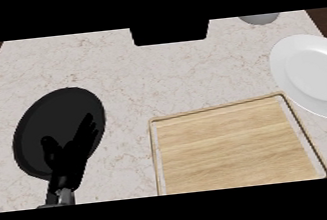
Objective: Pick the lemon from the tray and place it in the plate
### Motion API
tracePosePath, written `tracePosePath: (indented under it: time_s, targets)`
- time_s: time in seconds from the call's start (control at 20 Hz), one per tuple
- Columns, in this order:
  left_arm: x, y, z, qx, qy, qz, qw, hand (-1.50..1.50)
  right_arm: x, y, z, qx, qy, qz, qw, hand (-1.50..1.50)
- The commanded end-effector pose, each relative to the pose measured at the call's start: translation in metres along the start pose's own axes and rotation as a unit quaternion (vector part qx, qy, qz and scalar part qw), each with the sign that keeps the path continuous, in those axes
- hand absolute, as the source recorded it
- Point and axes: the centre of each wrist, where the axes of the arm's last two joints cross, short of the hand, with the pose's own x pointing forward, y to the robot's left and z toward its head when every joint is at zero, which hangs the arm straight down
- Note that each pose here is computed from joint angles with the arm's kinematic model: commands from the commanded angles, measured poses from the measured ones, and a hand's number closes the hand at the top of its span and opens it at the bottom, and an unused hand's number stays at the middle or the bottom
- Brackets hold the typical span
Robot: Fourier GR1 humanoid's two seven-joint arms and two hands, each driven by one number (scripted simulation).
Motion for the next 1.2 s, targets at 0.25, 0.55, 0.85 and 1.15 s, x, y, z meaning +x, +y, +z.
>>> tracePosePath:
  time_s: [0.25, 0.55, 0.85, 1.15]
  targets:
    - [0.001, 0.012, 0.004, 0.006, 0.011, -0.002, 0.9999, 0.0, -0.03, -0.057, 0.045, 0.085, 0.016, -0.108, 0.99, -1.5]
    - [-0.011, 0.012, 0.004, 0.012, 0.012, 0.001, 0.9999, 0.0, -0.06, -0.091, 0.086, 0.136, 0.006, -0.113, 0.984, -1.5]
    - [0.002, 0.003, -0.02, 0.006, 0.007, 0.005, 0.9999, 0.0, -0.092, -0.109, 0.108, 0.157, 0.001, -0.063, 0.986, -1.5]
    - [-0.006, -0.003, -0.003, 0.004, 0.008, -0.007, 0.9999, 0.0, -0.109, -0.117, 0.139, 0.162, 0.004, -0.062, 0.985, -1.5]
